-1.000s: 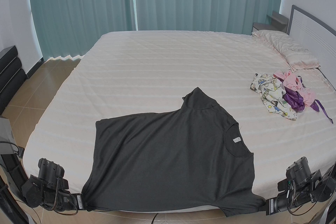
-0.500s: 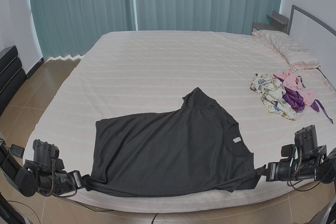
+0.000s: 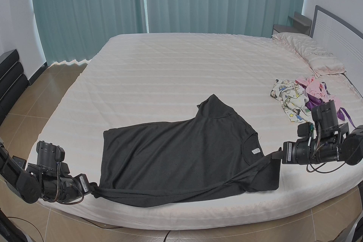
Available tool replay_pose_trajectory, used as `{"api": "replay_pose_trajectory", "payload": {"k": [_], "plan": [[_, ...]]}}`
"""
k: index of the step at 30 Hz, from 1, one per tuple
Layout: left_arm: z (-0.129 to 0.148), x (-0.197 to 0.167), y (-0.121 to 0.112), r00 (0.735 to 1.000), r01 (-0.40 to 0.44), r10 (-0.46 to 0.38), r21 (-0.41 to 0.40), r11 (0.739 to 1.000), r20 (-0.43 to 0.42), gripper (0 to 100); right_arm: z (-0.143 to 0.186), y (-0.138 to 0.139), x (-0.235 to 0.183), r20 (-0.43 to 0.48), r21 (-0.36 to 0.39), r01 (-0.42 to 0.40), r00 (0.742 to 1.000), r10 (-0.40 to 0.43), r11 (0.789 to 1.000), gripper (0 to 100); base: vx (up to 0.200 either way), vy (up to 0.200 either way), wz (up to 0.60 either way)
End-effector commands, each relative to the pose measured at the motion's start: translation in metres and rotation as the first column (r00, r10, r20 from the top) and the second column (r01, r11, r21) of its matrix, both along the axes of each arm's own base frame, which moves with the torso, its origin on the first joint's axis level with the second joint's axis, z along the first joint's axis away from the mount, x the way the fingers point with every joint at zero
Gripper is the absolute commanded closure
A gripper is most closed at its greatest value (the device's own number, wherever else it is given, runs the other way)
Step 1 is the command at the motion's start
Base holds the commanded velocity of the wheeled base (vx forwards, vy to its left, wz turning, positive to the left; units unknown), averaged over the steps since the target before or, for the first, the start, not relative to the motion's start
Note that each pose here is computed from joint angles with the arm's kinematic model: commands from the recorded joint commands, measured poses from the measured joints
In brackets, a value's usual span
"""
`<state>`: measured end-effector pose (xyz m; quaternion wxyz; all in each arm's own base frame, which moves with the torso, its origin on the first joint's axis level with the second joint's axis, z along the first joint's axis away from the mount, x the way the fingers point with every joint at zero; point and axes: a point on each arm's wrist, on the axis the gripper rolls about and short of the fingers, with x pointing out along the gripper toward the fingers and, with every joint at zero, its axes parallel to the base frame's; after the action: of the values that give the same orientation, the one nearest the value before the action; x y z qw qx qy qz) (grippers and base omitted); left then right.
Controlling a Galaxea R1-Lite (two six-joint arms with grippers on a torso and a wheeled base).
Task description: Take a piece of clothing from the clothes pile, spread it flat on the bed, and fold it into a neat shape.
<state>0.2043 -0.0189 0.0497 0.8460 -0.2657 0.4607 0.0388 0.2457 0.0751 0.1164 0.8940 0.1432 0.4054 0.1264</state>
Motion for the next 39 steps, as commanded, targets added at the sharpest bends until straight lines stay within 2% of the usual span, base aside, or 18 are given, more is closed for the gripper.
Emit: {"api": "replay_pose_trajectory", "payload": {"k": [1, 8, 14, 21, 24, 31, 39], "plan": [[0.004, 0.013, -0.001, 1.0, -0.028, 0.028, -0.023, 0.999, 0.008, 100, -0.005, 0.006, 0.025, -0.016, -0.014, -0.007, 1.0, 0.007, 1.0, 100, 0.0, 0.0, 0.0], [-0.011, 0.035, -0.001, 0.998, -0.046, 0.045, -0.026, 0.999, -0.04, 100, -0.012, 0.016, 0.057, -0.009, -0.014, -0.008, 1.0, 0.007, 1.0, 100, 0.0, 0.0, 0.0], [-0.014, 0.058, 0.002, 0.994, -0.108, 0.107, -0.058, 0.992, -0.031, 100, -0.015, 0.022, 0.077, 0.009, -0.009, -0.003, 1.0, 0.003, 1.0, 100, 0.0, 0.0, 0.0], [-0.01, 0.065, 0.006, 0.986, -0.165, 0.164, -0.082, 0.983, -0.015, 100, -0.013, 0.022, 0.092, 0.036, 0.005, 0.017, 0.999, -0.017, 1.0, 100, 0.0, 0.0, 0.0], [-0.009, 0.062, 0.006, 0.984, -0.178, 0.178, -0.091, 0.98, -0.016, 100, -0.011, 0.021, 0.095, 0.043, 0.008, 0.021, 0.999, -0.021, 1.0, 100, 0.0, 0.0, 0.0], [0.016, 0.044, 0.007, 0.983, -0.171, 0.177, -0.108, 0.979, 0.046, 100, -0.01, 0.014, 0.097, 0.049, 0.004, 0.047, 0.998, -0.047, 0.999, 100, 0.0, 0.0, 0.0], [0.031, 0.023, 0.007, 0.988, -0.156, 0.154, -0.091, 0.984, -0.022, 100, -0.007, 0.013, 0.101, 0.094, 0.018, 0.052, 0.994, -0.053, 0.998, 100, 0.0, 0.0, 0.0]]}}
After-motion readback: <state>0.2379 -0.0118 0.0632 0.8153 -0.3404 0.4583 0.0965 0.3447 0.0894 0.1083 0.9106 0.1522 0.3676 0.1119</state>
